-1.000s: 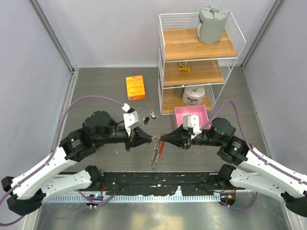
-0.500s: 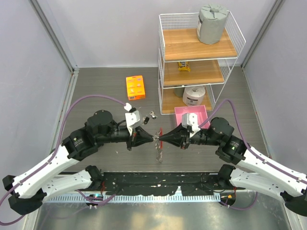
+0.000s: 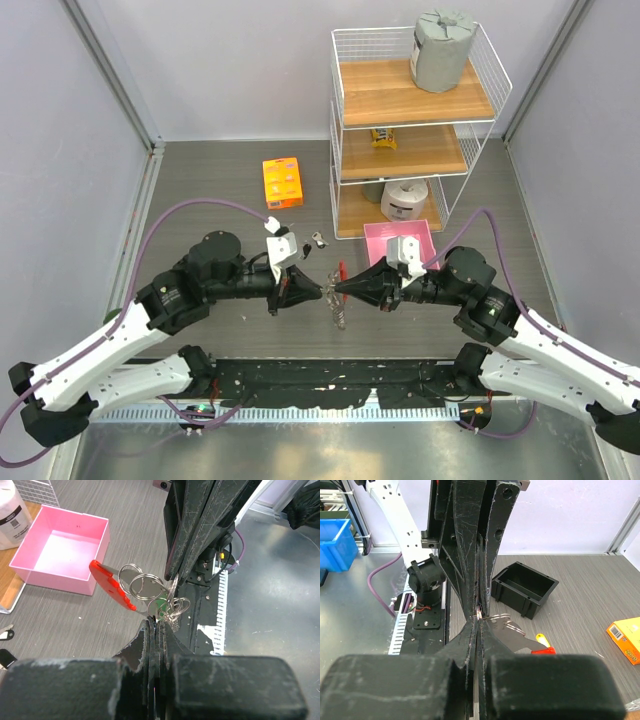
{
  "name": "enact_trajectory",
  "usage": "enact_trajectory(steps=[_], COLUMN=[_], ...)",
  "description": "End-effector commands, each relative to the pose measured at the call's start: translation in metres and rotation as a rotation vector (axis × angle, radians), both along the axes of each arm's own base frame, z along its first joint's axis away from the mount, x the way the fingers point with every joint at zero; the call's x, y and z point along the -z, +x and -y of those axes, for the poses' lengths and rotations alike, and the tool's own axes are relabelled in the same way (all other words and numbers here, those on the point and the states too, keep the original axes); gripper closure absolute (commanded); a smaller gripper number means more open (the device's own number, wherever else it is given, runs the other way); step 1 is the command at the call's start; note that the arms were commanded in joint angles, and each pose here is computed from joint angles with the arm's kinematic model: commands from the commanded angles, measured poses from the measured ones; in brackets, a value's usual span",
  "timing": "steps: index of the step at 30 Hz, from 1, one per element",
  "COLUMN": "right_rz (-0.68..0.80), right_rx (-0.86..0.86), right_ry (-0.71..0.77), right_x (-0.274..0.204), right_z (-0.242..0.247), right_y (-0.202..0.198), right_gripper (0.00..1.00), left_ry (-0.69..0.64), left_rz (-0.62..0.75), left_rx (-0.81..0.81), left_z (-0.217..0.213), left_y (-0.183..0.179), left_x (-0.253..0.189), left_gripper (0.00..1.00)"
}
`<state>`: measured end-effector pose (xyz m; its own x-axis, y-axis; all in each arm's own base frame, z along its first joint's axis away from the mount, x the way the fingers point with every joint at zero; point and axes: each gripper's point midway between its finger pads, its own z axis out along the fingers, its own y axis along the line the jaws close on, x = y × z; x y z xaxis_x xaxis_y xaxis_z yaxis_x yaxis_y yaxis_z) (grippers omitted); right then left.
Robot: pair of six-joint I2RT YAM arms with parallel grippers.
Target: Remove the keys from the keyring
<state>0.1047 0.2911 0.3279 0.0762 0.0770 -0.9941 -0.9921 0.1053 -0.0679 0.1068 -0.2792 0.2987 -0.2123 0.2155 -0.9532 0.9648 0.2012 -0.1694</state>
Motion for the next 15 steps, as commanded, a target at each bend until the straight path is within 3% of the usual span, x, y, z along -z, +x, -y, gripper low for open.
enact_trajectory(steps=[1,15], right_rz=[0.045,0.025], right_rx=[0.007,-0.047], right_ry=[0.079,0.027], right_x=[-0.025,-0.01], right_z=[0.004,0.0], right_y=[-0.002,-0.009], right_gripper=[0.95,0.95], left_ry=[-0.048,-0.048], left_rz=[0.034,0.085], left_rx=[0.007,-0.03], left_z=[0.001,-0.011], left_y=[-0.001,0.001], left_x=[-0.014,-0.026], left_gripper=[1.0,1.0])
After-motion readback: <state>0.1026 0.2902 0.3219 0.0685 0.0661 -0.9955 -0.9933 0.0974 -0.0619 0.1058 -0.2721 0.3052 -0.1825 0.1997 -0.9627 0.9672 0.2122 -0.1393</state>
